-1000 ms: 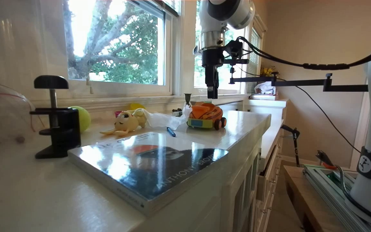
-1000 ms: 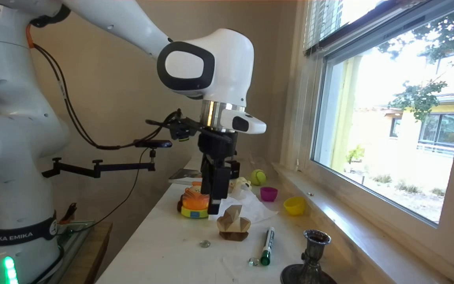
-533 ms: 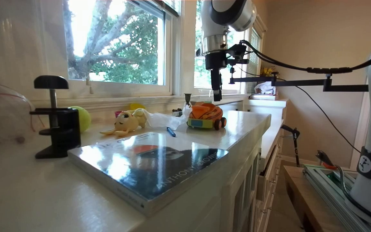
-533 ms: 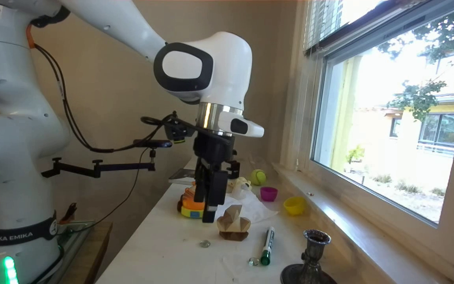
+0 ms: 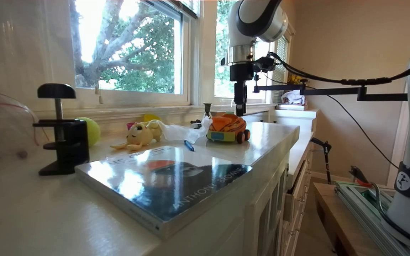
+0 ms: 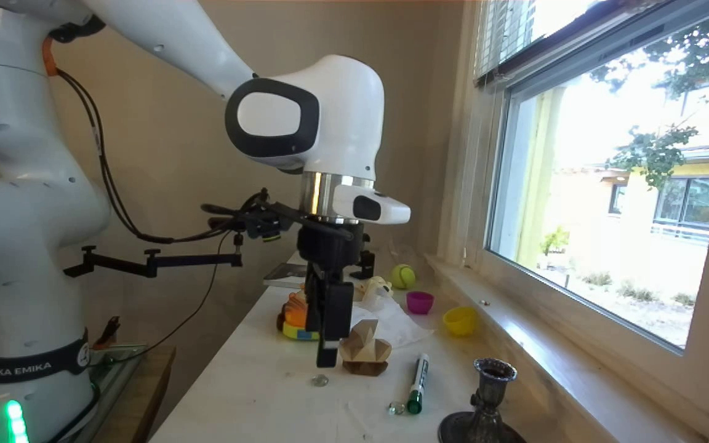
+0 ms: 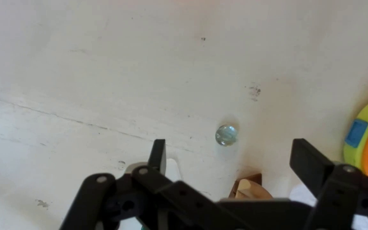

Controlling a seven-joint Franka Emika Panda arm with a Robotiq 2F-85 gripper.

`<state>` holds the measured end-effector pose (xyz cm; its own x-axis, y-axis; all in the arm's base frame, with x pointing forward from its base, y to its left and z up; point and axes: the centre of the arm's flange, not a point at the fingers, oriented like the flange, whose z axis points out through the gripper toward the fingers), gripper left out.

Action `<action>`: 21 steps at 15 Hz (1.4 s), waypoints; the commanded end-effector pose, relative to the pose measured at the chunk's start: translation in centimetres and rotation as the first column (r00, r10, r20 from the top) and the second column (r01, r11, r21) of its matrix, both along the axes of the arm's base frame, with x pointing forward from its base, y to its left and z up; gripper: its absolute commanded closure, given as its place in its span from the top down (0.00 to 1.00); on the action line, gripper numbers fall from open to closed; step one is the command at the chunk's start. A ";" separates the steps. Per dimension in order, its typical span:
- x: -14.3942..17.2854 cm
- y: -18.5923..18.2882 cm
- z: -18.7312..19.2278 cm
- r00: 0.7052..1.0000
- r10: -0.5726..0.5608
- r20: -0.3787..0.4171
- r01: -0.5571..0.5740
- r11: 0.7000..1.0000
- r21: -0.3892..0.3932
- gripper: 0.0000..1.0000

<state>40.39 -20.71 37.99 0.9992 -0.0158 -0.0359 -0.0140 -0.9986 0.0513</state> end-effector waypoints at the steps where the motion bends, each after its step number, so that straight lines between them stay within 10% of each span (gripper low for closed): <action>1: -0.6 -0.6 -1.0 1.000 0.000 0.029 0.000 1.000 -0.022 1.00; 21: 1.6 -1.3 -3.6 0.997 -0.012 0.080 0.009 0.999 0.040 1.00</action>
<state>41.06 -21.79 34.52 0.9989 -0.0445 0.0115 -0.0450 -0.9979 0.0462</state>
